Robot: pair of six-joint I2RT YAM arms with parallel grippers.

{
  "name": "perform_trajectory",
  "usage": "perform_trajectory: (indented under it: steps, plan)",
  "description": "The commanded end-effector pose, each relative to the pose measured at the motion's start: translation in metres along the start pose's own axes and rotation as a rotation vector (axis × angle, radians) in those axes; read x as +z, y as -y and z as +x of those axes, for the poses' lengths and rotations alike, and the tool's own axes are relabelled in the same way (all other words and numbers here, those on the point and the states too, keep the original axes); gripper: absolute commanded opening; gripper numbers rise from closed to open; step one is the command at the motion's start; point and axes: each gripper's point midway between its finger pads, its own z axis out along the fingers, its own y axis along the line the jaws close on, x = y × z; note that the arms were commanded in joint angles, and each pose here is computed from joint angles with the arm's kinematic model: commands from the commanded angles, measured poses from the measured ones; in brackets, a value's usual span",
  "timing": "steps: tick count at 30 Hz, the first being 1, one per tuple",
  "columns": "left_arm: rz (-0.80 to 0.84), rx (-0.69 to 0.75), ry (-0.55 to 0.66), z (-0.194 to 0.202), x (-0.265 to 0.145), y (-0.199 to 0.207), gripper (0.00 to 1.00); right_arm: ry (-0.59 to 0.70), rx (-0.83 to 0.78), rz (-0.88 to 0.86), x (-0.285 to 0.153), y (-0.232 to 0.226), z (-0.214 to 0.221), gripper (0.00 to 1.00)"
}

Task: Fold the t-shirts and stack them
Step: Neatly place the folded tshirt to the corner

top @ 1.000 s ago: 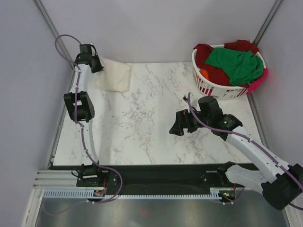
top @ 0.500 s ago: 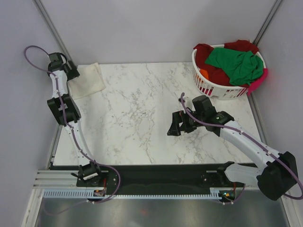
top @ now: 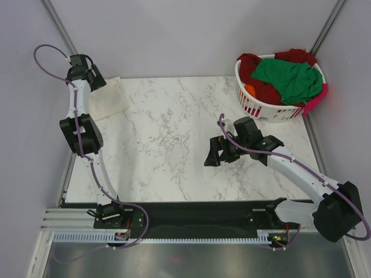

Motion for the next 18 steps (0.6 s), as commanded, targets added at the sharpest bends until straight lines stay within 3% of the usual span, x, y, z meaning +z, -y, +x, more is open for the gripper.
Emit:
perform_trajectory:
  steps: [1, 4, 7, 12, 18]
  plan:
    - [0.036, 0.012, 0.108, -0.019, -0.047, 0.06, 0.86, 0.051, -0.031, -0.007, -0.005, -0.008, -0.017, 0.98]
    - [0.039, 0.007, 0.093, -0.008, -0.047, 0.072, 0.87, 0.061, -0.036, -0.005, -0.01, -0.01, -0.019, 0.98]
    - [0.187, 0.022, 0.023, 0.013, -0.036, 0.103, 0.75, 0.067, -0.037, -0.001, -0.013, -0.009, -0.015, 0.98]
    - [0.362, 0.028, -0.095, 0.051, -0.017, 0.145, 0.74, 0.057, -0.032, -0.002, -0.012, -0.008, -0.011, 0.98]
    - [0.34, 0.01, -0.191, 0.091, 0.014, 0.144, 0.73, 0.077, -0.041, -0.001, -0.016, -0.01, -0.014, 0.98]
